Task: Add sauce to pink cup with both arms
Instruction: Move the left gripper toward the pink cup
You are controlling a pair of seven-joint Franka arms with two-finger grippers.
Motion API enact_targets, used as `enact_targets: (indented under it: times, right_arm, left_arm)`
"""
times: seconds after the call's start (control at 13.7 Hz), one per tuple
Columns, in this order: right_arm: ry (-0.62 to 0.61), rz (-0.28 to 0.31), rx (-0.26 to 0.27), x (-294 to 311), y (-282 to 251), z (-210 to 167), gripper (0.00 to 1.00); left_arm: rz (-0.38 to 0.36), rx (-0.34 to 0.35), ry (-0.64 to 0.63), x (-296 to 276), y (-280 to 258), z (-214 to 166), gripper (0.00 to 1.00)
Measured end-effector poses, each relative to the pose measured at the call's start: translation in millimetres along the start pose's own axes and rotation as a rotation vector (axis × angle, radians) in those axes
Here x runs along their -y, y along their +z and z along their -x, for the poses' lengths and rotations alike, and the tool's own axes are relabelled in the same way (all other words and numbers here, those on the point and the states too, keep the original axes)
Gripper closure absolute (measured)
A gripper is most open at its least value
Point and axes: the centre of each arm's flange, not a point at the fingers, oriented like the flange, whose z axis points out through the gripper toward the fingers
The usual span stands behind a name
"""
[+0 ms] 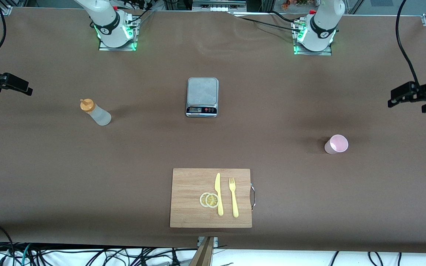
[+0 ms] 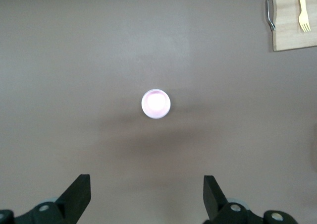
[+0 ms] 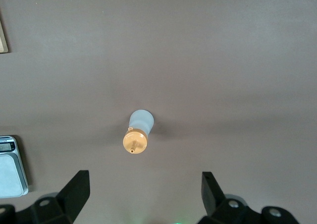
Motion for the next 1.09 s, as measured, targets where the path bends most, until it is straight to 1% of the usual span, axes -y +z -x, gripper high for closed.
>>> enact_targets:
  times: [0.29,0.66,1.09]
  right_arm:
    - [0.0,0.0,0.0,0,0,0,0.0]
    - [0.0,0.0,0.0,0,0,0,0.0]
    - [0.0,0.0,0.0,0,0,0,0.0]
  left_arm:
    - [-0.014,0.018,0.008,-36,-5,21,0.0]
    - [-0.003,0.058,-0.009,-28,13,25,0.0]
    - [-0.002,0.057,-0.015,-25,15,23,0.0]
